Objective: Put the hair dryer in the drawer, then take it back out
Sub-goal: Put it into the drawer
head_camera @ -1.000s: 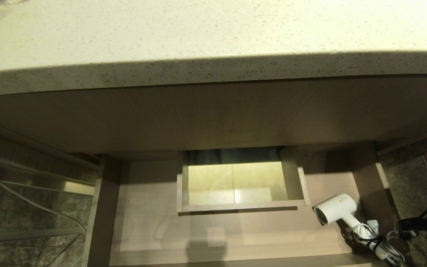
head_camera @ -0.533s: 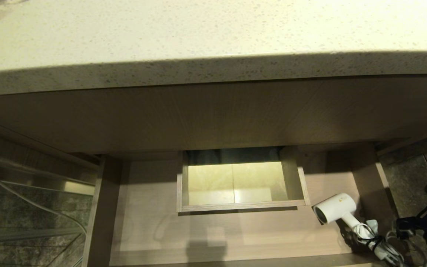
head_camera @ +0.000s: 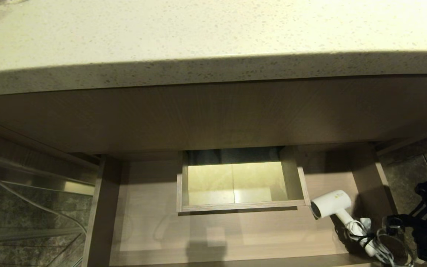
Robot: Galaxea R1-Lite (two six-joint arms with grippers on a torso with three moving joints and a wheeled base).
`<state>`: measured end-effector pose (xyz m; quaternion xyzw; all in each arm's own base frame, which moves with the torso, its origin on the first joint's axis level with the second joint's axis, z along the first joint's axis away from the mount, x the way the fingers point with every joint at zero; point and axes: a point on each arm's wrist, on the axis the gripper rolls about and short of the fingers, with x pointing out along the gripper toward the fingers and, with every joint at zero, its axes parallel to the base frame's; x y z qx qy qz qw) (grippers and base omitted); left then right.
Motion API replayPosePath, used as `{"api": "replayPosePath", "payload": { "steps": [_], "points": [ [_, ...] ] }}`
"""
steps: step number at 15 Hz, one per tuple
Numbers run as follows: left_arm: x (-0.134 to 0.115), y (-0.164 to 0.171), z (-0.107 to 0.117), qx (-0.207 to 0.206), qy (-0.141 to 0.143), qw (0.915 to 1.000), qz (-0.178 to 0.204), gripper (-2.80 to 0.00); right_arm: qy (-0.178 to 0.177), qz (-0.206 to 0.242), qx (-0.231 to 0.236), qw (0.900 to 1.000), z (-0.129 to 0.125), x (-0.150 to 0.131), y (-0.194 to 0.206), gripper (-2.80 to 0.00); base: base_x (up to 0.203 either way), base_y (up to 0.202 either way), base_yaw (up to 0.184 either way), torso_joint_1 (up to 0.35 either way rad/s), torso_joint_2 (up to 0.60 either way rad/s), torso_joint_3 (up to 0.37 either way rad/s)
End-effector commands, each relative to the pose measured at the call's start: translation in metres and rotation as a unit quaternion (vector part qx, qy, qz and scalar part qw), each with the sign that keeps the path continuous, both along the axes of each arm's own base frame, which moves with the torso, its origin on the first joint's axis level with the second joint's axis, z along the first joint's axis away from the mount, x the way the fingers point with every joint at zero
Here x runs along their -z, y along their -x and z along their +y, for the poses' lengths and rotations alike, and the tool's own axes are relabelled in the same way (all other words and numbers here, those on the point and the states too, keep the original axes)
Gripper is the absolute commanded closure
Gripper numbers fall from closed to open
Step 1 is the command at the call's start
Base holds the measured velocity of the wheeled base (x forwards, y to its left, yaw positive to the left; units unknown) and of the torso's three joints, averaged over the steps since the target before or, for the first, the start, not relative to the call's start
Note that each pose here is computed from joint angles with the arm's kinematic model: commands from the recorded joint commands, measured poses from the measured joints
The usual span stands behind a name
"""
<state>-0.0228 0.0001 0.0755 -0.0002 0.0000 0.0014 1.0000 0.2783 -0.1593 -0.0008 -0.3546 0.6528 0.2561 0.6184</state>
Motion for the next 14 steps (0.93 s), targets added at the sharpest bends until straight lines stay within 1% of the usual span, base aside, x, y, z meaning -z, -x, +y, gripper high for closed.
{"api": "replayPosePath", "payload": {
  "steps": [1, 4, 6, 9, 10, 14],
  "points": [
    [0.0, 0.0, 0.0, 0.0, 0.0, 1.0, 0.0, 0.0, 0.002, -0.006, -0.009, 1.0, 0.004, 0.003, -0.005, 0.0, 0.0, 0.0, 0.0, 0.0, 0.0, 0.0],
    [0.0, 0.0, 0.0, 0.0, 0.001, 1.0, 0.0, 0.0, 0.003, -0.02, 0.006, 1.0, 0.012, 0.005, -0.012, 0.0, 0.0, 0.0, 0.0, 0.0, 0.0, 0.0],
    [0.0, 0.0, 0.0, 0.0, 0.001, 1.0, 0.0, 0.0, 0.007, -0.032, 0.005, 0.999, 0.014, 0.005, -0.016, 0.0, 0.0, 0.0, 0.0, 0.0, 0.0, 0.0],
    [0.0, 0.0, 0.0, 0.0, 0.001, 1.0, 0.0, 0.0, 0.001, -0.045, 0.003, 0.999, 0.013, 0.0, -0.017, 0.0, 0.0, 0.0, 0.0, 0.0, 0.0, 0.0],
    [0.0, 0.0, 0.0, 0.0, 0.001, 1.0, 0.0, 0.0, 0.003, -0.05, 0.002, 0.999, 0.013, -0.003, -0.018, 0.0, 0.0, 0.0, 0.0, 0.0, 0.0, 0.0],
    [0.0, 0.0, 0.0, 0.0, 0.001, 1.0, 0.0, 0.0, 0.024, -0.103, -0.011, 0.994, 0.009, -0.038, -0.024, 0.0, 0.0, 0.0, 0.0, 0.0, 0.0, 0.0]
  ]
}}
